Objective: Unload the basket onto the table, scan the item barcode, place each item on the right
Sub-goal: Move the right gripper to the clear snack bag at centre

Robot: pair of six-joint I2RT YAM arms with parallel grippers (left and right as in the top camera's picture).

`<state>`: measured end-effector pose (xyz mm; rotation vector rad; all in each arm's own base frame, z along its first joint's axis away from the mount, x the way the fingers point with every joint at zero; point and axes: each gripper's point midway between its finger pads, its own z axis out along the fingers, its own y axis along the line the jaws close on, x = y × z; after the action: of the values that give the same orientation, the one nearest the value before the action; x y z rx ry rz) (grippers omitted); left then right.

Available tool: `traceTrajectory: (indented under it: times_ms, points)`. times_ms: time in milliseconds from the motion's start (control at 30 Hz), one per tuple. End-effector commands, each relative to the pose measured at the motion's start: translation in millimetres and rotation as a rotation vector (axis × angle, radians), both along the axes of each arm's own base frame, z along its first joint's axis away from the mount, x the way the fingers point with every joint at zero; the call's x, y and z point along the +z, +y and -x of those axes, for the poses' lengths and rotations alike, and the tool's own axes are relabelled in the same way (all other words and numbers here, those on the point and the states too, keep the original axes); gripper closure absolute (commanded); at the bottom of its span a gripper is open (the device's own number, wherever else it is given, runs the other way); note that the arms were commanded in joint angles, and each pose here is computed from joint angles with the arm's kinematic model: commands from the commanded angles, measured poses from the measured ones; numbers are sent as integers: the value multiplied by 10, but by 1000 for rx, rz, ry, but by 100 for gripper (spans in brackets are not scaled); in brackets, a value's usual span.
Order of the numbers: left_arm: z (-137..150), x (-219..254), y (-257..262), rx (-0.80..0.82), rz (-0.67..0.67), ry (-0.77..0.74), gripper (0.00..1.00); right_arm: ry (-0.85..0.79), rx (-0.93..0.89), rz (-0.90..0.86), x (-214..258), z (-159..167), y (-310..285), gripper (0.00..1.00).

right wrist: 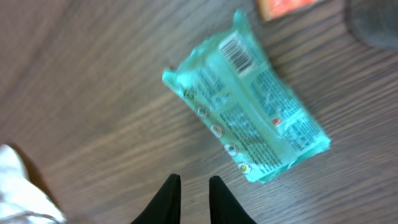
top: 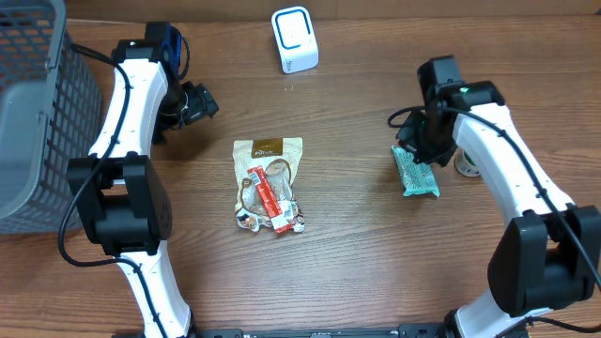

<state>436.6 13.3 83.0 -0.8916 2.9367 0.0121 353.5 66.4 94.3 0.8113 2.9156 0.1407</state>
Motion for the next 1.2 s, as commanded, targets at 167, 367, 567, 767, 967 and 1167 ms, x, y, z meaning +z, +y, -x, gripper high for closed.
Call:
traceTrajectory:
  times_ms: [167, 367, 567, 767, 967, 1167]
  points:
    - [-44, 107, -21, -19, -8, -31, 0, -35, 203, 29, -672, 186, 215, 85]
    - [-44, 107, -21, -19, -8, -31, 0, -74, 173, 83, -786, 132, 53, 93]
    - [-44, 107, -21, -19, -8, -31, 0, -59, 124, 233, -772, 144, -302, 92]
    - [-44, 107, -21, -19, -8, -31, 0, -52, 128, 187, -734, 135, -233, 90]
    - [-44, 107, -21, -19, -8, -31, 0, -126, 399, -343, -249, 21, 817, 83]
    - [-44, 107, -21, -19, -8, -31, 0, -175, 630, -524, -42, 236, 1595, 80]
